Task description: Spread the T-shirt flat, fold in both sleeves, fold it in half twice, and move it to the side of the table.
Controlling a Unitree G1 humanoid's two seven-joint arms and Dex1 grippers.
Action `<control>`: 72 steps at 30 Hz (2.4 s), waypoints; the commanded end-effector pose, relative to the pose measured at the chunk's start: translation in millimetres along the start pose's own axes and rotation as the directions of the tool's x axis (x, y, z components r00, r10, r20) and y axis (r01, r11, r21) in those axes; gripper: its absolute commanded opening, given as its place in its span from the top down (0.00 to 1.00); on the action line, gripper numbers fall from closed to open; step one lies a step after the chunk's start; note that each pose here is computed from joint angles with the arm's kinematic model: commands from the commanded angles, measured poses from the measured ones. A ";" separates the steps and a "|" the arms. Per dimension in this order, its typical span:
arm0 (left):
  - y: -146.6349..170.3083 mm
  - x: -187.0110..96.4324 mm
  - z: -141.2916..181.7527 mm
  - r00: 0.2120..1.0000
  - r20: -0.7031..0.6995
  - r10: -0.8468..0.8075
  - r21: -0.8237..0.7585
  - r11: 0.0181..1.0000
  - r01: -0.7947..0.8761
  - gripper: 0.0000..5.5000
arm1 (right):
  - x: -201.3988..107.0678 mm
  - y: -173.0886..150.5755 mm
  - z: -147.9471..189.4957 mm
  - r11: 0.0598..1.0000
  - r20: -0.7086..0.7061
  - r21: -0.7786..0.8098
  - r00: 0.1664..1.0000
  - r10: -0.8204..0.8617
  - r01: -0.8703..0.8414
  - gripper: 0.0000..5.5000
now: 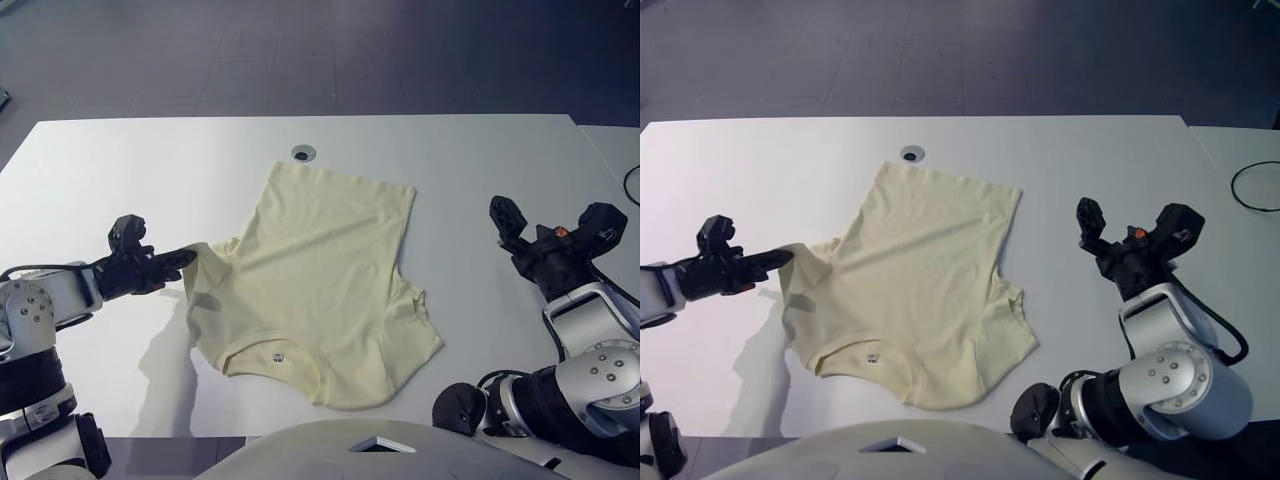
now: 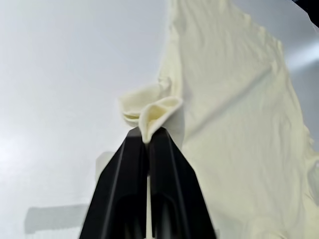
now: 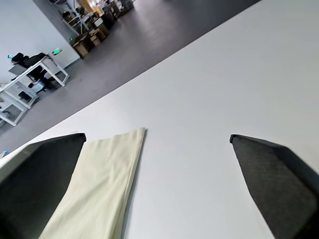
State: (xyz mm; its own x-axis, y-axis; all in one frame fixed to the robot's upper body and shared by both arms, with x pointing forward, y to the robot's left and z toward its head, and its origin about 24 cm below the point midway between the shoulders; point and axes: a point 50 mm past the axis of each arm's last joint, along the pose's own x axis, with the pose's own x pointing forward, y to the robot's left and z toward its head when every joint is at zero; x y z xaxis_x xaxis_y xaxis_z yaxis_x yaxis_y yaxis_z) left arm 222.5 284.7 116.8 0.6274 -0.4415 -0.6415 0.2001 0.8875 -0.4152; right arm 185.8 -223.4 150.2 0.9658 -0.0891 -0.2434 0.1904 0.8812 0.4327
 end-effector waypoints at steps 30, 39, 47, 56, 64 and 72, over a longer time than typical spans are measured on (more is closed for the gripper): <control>-82.0 10.4 3.7 0.902 -0.373 -0.217 0.302 0.891 0.339 1.00 | -21.2 7.6 -41.9 0.984 0.013 0.166 0.998 -0.067 0.064 0.02; -94.5 35.4 -15.6 0.907 -0.347 -0.237 0.271 0.901 0.339 0.95 | -18.0 15.7 -42.1 0.985 0.003 0.167 0.999 -0.036 0.035 0.02; -104.0 30.0 13.8 0.893 -0.237 -0.384 0.178 0.886 0.428 0.73 | -21.6 17.2 -44.4 0.985 -0.015 0.169 1.000 -0.027 0.029 0.02; -56.7 3.4 41.2 0.983 0.179 -0.041 0.037 0.999 0.035 0.41 | -59.8 11.6 -72.0 0.990 -0.296 0.133 0.952 0.082 -0.044 0.02; -35.8 -5.4 28.1 0.923 0.307 0.231 -0.045 0.973 -0.228 0.20 | -75.7 -2.6 -97.4 0.993 -0.550 0.092 0.827 0.115 -0.076 0.02; -40.7 2.2 29.4 0.936 0.287 0.206 -0.004 0.977 -0.214 0.02 | -76.2 -0.9 -111.5 0.987 -0.606 0.132 0.780 0.157 -0.096 0.15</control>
State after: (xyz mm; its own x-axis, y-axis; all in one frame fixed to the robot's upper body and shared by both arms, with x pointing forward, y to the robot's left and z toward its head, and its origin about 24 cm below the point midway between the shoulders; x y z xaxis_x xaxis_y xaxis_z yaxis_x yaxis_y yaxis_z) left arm 233.9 254.6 151.4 0.8475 -0.1830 -0.4983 0.0451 0.9601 -0.2759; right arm 94.8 -170.1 77.5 0.7020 0.3338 -0.6291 0.1034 0.8262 0.5538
